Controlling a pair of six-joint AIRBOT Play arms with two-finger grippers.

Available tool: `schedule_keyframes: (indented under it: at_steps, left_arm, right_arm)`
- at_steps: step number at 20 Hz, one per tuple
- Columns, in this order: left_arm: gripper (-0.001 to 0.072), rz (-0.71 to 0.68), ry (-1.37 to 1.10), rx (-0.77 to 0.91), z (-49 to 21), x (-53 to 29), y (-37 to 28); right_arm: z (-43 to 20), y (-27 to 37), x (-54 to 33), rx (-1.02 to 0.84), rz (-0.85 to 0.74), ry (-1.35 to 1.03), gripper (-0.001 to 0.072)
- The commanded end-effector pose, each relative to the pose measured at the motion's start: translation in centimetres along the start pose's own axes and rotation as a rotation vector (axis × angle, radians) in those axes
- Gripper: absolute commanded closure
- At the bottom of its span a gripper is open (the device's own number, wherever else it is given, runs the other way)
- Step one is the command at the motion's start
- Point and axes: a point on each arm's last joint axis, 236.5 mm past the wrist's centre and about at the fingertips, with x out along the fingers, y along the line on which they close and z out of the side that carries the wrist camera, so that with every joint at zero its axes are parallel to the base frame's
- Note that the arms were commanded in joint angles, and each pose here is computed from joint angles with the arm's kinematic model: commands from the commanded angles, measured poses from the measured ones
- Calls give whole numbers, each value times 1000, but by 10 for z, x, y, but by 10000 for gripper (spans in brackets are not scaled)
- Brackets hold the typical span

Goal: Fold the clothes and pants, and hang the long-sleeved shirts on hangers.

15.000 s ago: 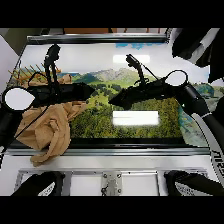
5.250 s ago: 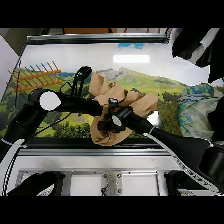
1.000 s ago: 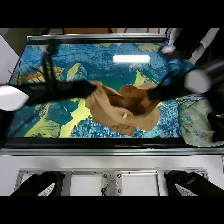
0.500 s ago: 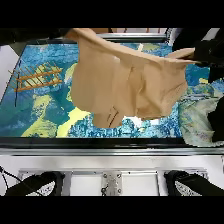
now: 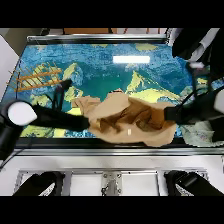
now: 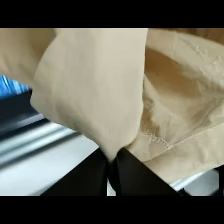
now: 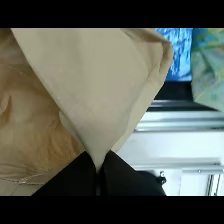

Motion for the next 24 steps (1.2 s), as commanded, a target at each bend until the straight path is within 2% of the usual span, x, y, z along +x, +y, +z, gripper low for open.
schedule_keyframes:
  at_steps: [1, 4, 7, 8, 9, 10, 13, 16, 17, 21, 23, 24]
  left_arm:
    - [692, 1, 66, -65, -50, 32, 12]
    - [691, 1, 61, -59, -45, 31, 10]
    - [691, 2, 80, 16, -30, 30, 3]
    - [638, -1, 82, 55, -24, 29, -1]
    - [292, -4, 79, 95, -15, 27, -5]
    - [-13, -6, 62, 124, -3, 23, -10]
    - [-13, 0, -35, 128, 47, 1, -7]
    - [-13, 85, -184, 50, 104, -42, 42]
    - [-13, 145, -231, 16, 120, -59, 68]
    - [-13, 556, -351, -149, 156, -139, 220]
    - [-13, 689, -383, -225, 163, -168, 282]
    - [-13, 713, -400, -264, 167, -176, 307]
  right_arm:
    - [-40, 7, 42, -14, -66, 130, 699]
    - [-39, 13, 49, -25, -67, 149, 699]
    - [-39, 13, 50, -26, -69, 152, 698]
    - [-39, 13, 50, -26, -69, 152, 698]
    - [-39, 13, 50, -26, -68, 152, 697]
    - [-39, 13, 50, -26, -69, 152, 697]
    - [-39, 13, 50, -26, -69, 151, 697]
    - [-39, 13, 51, -26, -70, 153, 697]
    - [-39, 13, 51, -26, -70, 154, 697]
    - [-39, 13, 51, -26, -70, 154, 697]
    - [-39, 13, 51, -26, -70, 154, 697]
    - [-39, 13, 51, -26, -70, 154, 697]
